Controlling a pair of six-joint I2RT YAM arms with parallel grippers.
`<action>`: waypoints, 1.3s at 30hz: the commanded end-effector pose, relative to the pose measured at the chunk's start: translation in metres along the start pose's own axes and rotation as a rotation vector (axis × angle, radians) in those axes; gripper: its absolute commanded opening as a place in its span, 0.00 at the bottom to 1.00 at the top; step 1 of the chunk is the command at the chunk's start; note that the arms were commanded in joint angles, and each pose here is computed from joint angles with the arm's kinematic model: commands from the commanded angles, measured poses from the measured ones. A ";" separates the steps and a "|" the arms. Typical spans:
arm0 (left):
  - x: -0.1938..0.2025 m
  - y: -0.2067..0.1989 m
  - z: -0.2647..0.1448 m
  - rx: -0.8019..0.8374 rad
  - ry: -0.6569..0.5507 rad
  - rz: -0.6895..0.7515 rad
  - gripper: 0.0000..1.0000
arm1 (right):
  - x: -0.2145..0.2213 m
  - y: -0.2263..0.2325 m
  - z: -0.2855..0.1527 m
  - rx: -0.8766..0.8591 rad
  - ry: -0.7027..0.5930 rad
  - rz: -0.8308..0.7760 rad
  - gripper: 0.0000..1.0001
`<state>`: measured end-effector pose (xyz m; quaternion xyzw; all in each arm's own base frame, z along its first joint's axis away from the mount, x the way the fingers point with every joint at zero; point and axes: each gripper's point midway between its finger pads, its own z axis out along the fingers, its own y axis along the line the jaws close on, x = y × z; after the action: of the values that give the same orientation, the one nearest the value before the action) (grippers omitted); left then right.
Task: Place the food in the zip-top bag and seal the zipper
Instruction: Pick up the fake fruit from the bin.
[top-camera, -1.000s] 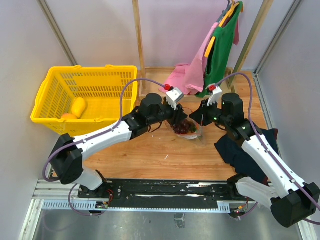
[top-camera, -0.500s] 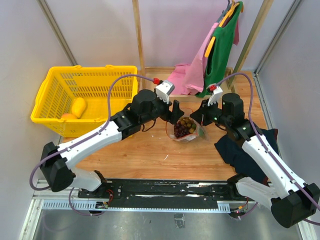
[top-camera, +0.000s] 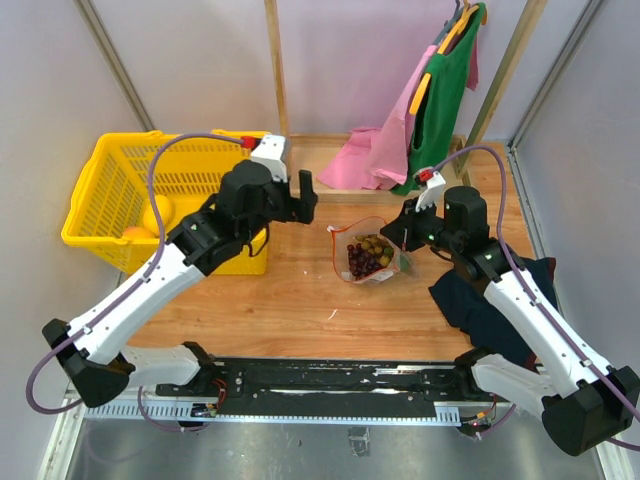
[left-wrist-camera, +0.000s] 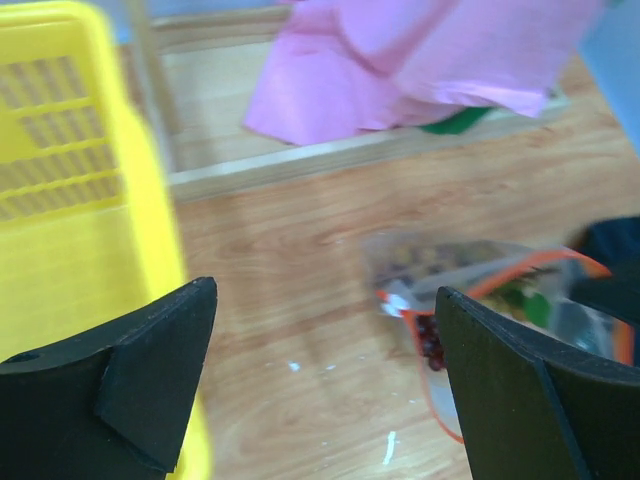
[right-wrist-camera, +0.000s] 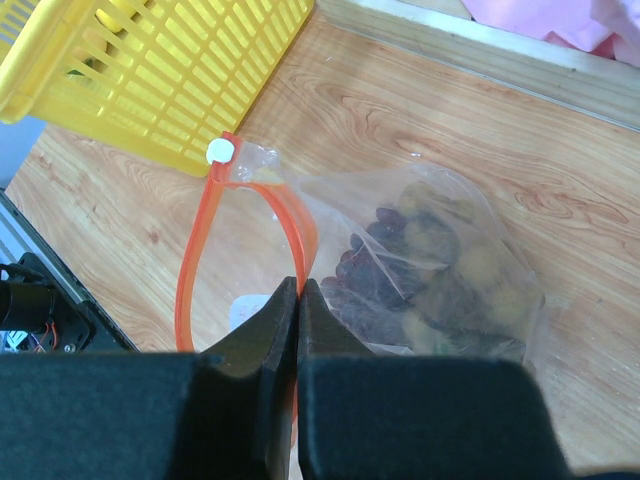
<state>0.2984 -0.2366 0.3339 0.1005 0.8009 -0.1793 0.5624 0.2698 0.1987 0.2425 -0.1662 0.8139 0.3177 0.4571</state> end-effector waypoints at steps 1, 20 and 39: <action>-0.002 0.058 -0.016 -0.196 0.032 -0.054 0.94 | -0.006 0.004 -0.003 -0.004 -0.028 -0.015 0.01; 0.036 0.277 -0.031 -0.758 0.183 -0.155 0.97 | -0.002 0.003 0.000 -0.012 -0.016 -0.014 0.01; 0.132 0.429 -0.039 -1.210 0.442 -0.193 0.99 | 0.008 -0.001 0.013 -0.022 0.041 -0.007 0.01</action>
<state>0.3785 0.1374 0.1561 -0.2530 0.8804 0.2187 0.3363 0.2741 0.2023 0.2278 -0.1663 0.8258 0.3167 0.4359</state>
